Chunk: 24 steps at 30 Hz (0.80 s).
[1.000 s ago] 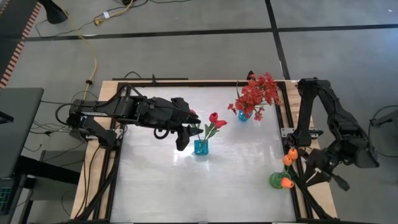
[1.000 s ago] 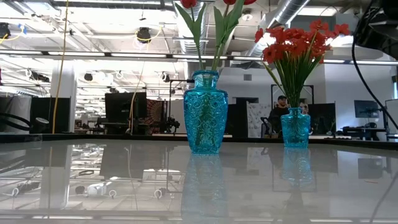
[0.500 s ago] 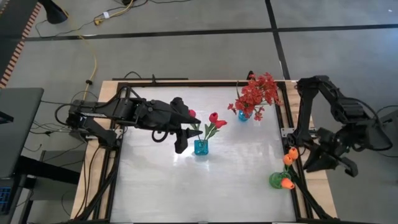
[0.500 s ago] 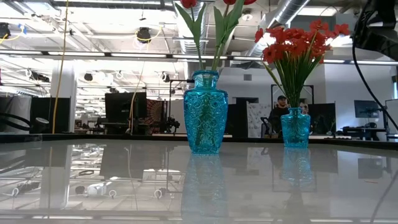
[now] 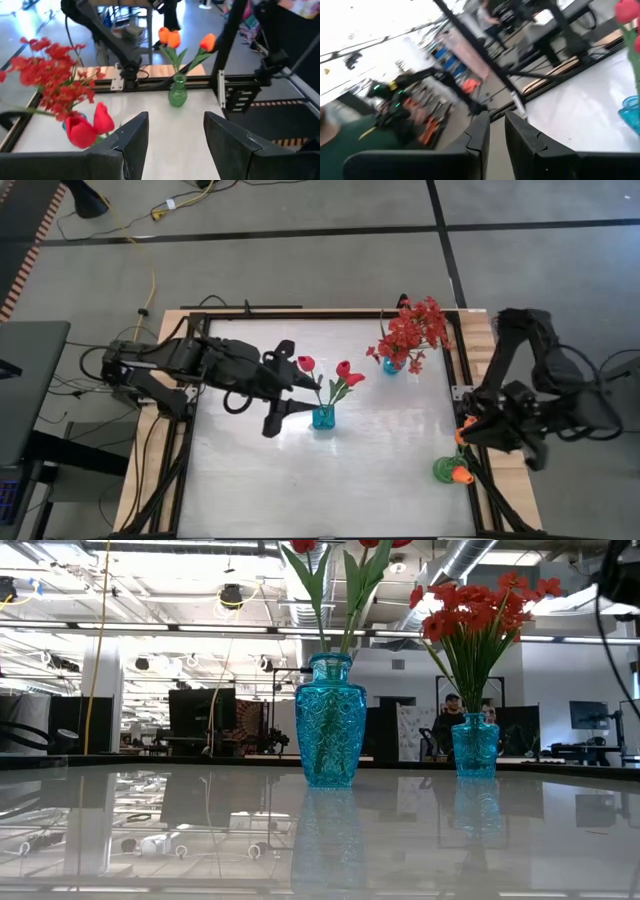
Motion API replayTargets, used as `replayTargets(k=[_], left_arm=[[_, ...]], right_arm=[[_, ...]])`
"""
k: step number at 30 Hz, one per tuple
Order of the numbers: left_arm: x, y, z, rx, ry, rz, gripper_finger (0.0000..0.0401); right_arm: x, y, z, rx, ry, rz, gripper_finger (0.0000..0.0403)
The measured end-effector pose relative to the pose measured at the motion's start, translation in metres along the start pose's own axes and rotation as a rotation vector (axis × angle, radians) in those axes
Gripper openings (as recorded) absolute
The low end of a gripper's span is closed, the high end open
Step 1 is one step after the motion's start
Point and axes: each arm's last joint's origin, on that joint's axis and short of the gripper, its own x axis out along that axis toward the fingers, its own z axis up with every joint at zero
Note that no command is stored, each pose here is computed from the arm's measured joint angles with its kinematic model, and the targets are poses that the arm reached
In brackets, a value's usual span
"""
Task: Sort flowers into vase by color
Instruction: Return to Home Position
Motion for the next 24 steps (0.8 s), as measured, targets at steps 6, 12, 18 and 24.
replayTargets(k=[6, 12, 18, 24], left_arm=[[-0.018, 0.002, 0.001, 0.071, 0.004, -0.008, 0.0178], [-0.038, 0.004, 0.003, 0.107, -0.019, -0.006, 0.0178], [-0.048, 0.006, 0.000, 0.109, 0.012, 0.012, 0.0178], [-0.064, 0.010, -0.010, 0.088, -0.022, 0.054, 0.0178]], right_arm=[[0.039, -0.005, -0.003, -0.042, -0.023, -0.068, 0.0087], [0.062, -0.027, 0.023, -0.144, -0.046, -0.102, 0.0087], [0.056, -0.050, 0.043, -0.308, -0.019, -0.136, 0.0087], [0.040, -0.067, 0.054, -0.380, -0.028, -0.193, 0.0086]])
